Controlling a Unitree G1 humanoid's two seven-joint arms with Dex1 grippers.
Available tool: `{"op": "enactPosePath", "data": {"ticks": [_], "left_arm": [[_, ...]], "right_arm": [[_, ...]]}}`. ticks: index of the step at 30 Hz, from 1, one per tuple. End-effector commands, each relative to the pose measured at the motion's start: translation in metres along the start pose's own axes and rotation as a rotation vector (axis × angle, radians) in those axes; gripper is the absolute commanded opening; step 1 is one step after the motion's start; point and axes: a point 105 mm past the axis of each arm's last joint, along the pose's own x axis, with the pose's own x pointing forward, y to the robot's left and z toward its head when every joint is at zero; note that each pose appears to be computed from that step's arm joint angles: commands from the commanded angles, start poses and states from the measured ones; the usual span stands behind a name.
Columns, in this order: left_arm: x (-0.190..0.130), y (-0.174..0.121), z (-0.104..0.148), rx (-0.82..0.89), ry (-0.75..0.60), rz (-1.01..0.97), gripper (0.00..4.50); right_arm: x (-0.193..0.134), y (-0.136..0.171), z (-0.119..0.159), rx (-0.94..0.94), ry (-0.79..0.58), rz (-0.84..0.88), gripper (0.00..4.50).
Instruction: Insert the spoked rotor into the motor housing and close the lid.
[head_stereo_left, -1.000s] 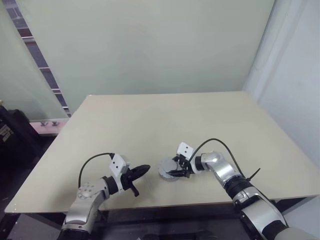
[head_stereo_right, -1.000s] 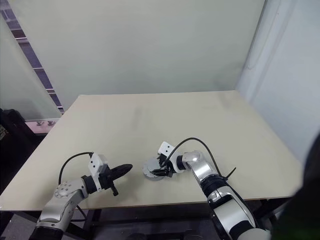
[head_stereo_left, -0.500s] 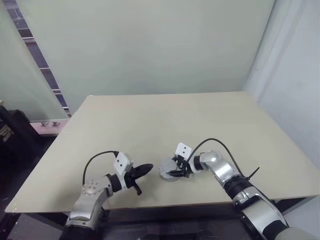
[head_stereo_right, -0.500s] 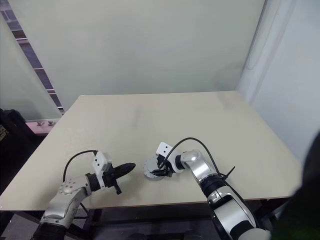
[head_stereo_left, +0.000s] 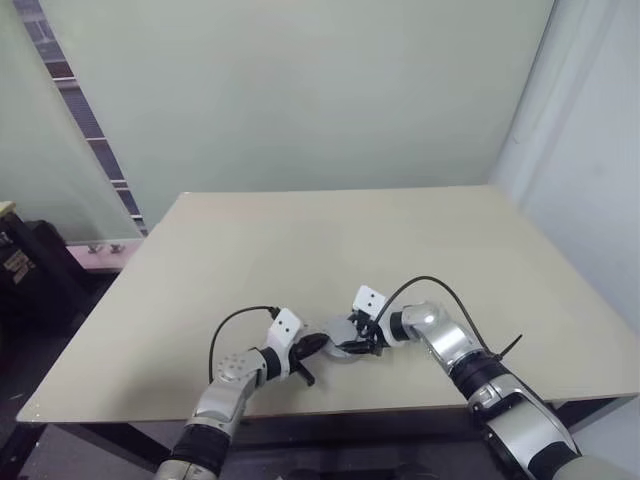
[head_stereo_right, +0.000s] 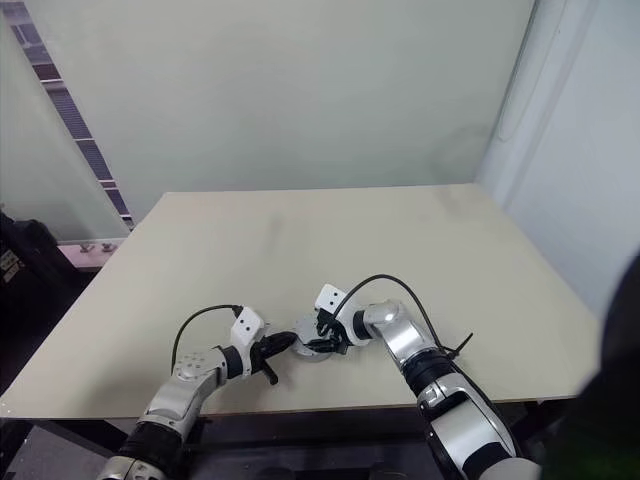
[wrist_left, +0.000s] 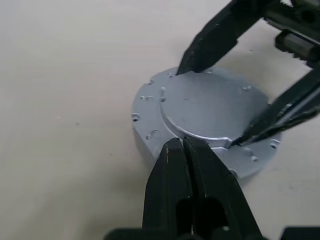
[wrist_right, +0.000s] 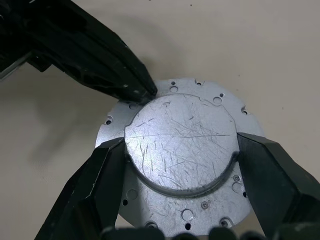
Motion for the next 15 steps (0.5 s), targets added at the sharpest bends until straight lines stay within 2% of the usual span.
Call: {"op": "enactPosePath", "data": {"ticks": [1,3,5,15], "left_arm": [[0.005,-0.007,-0.007,0.011,0.039,-0.026,0.00],[0.005,-0.007,-0.008,0.017,0.042,-0.030,0.00],[0.005,-0.008,-0.008,0.021,0.045,-0.035,0.00],[0.006,-0.012,-0.007,0.026,0.050,-0.058,0.00]], "right_arm": [[-0.007,-0.004,-0.003,-0.017,0.022,-0.024,3.19],[-0.007,-0.001,-0.002,-0.001,0.015,-0.003,3.94],[-0.008,0.001,-0.001,0.004,0.007,0.012,4.48],[-0.013,-0.006,0.015,0.054,-0.085,-0.012,4.48]]}}
